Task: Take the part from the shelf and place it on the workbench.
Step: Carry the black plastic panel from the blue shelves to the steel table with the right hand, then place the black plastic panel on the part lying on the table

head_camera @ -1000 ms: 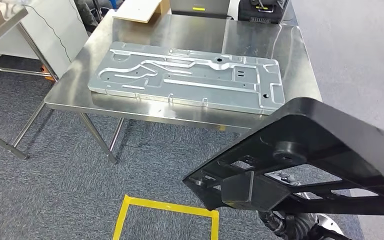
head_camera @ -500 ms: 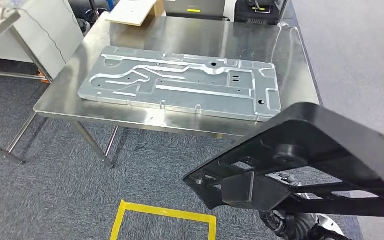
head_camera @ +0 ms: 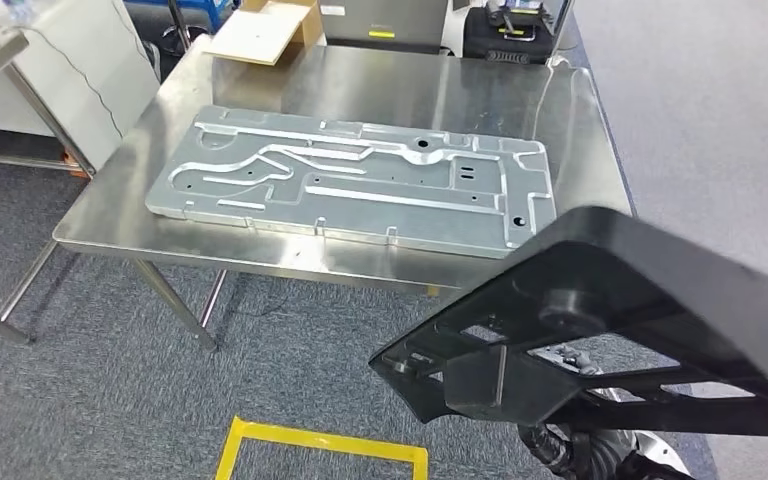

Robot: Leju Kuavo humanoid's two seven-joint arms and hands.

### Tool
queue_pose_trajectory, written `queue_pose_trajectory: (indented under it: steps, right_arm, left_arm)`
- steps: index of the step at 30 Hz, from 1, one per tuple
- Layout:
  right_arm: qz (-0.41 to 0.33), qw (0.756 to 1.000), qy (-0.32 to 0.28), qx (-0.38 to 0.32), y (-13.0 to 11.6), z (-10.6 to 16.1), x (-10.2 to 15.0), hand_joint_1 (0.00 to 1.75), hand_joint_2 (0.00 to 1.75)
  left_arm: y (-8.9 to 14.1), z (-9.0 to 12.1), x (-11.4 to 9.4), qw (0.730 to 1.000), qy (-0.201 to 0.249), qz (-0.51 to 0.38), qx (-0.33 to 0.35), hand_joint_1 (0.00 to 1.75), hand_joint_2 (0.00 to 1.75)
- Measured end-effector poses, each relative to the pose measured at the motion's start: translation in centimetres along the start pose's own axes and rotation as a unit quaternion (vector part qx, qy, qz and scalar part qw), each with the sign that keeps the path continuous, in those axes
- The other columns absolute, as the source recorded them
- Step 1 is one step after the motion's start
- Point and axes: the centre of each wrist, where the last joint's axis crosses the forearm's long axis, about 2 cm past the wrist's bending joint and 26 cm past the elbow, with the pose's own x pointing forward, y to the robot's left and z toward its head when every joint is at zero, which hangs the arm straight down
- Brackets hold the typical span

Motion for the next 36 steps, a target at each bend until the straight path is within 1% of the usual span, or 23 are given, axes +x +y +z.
queue_pose_trajectory:
  steps: [13, 36]
  right_arm:
    - [0.005, 1.0, -0.004, 0.006, 0.13, -0.02, 0.47, 1.75, 1.75]
    - [0.004, 1.0, -0.003, 0.008, 0.21, -0.02, 0.59, 1.75, 1.75]
  left_arm:
    - [-0.37, -0.05, 0.14, 1.0, -0.005, 0.003, -0.003, 0.0, 1.75]
    - [-0.25, -0.06, 0.15, 1.0, -0.006, 0.0, -0.003, 0.0, 1.75]
